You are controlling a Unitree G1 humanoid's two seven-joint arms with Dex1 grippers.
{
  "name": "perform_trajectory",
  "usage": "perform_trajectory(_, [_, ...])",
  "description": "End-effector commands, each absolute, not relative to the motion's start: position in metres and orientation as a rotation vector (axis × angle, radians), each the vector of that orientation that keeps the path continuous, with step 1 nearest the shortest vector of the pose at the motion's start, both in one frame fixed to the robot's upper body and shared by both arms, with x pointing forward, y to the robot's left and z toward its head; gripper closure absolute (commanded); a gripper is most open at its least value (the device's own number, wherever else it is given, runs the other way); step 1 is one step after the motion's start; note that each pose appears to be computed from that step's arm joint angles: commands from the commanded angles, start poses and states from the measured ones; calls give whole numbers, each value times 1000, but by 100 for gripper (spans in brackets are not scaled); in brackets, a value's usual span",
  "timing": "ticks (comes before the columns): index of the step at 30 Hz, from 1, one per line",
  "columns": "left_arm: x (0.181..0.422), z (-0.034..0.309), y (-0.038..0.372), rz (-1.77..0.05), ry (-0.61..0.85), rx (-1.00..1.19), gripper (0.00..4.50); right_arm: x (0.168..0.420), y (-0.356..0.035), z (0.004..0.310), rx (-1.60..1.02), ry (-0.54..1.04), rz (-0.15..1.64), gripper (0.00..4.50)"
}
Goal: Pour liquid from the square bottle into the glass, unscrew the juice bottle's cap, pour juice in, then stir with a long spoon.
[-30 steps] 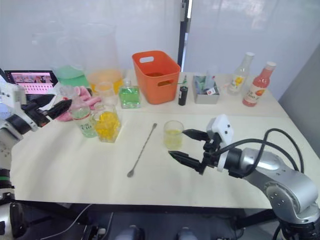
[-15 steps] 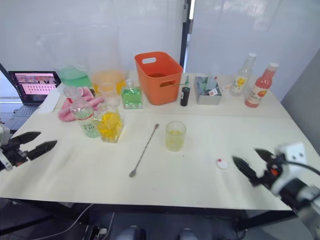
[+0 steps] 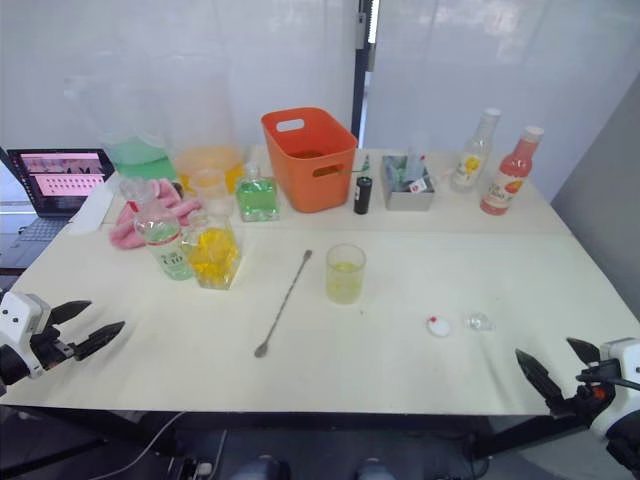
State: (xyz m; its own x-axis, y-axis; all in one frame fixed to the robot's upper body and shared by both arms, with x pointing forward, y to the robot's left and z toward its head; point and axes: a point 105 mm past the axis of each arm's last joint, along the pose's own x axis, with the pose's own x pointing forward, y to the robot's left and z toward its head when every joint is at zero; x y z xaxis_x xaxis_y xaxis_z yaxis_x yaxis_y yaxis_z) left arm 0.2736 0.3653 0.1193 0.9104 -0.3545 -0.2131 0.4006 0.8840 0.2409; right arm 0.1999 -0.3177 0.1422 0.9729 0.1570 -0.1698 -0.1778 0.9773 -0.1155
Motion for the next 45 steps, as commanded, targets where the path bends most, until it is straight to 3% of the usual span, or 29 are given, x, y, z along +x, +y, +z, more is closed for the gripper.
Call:
perform_trajectory(1, [273, 130, 350, -431, 111, 278, 5, 213, -292, 167, -138, 68, 260, 0])
perform_trajectory(4, [272, 132, 339, -441, 104, 250, 5, 223, -276, 178, -124, 35, 323, 0])
perform_trajectory(10, [268, 143, 267, -447, 89, 58, 5, 247, -210, 208, -112, -2, 687, 0])
perform_trajectory(14, [259, 138, 209, -498, 139, 6, 5, 249, -176, 215, -115, 31, 938, 0])
perform_trajectory(20, [264, 129, 158, -479, 205, 3, 5, 239, -154, 217, -132, 106, 1154, 0])
perform_trajectory(26, [270, 116, 127, -482, 259, 72, 5, 237, -151, 219, -130, 113, 1187, 0])
perform_trajectory(35, [303, 98, 99, -478, 287, 170, 5, 231, -154, 217, -110, 134, 1150, 0])
perform_trajectory(42, [306, 68, 93, -492, 437, 189, 5, 227, -154, 223, -109, 118, 1127, 0])
perform_trajectory(43, [305, 67, 93, -497, 448, 184, 60, 227, -154, 223, -111, 116, 1122, 0])
perform_trajectory(45, [304, 67, 94, -499, 451, 187, 110, 227, -155, 223, -113, 111, 1115, 0])
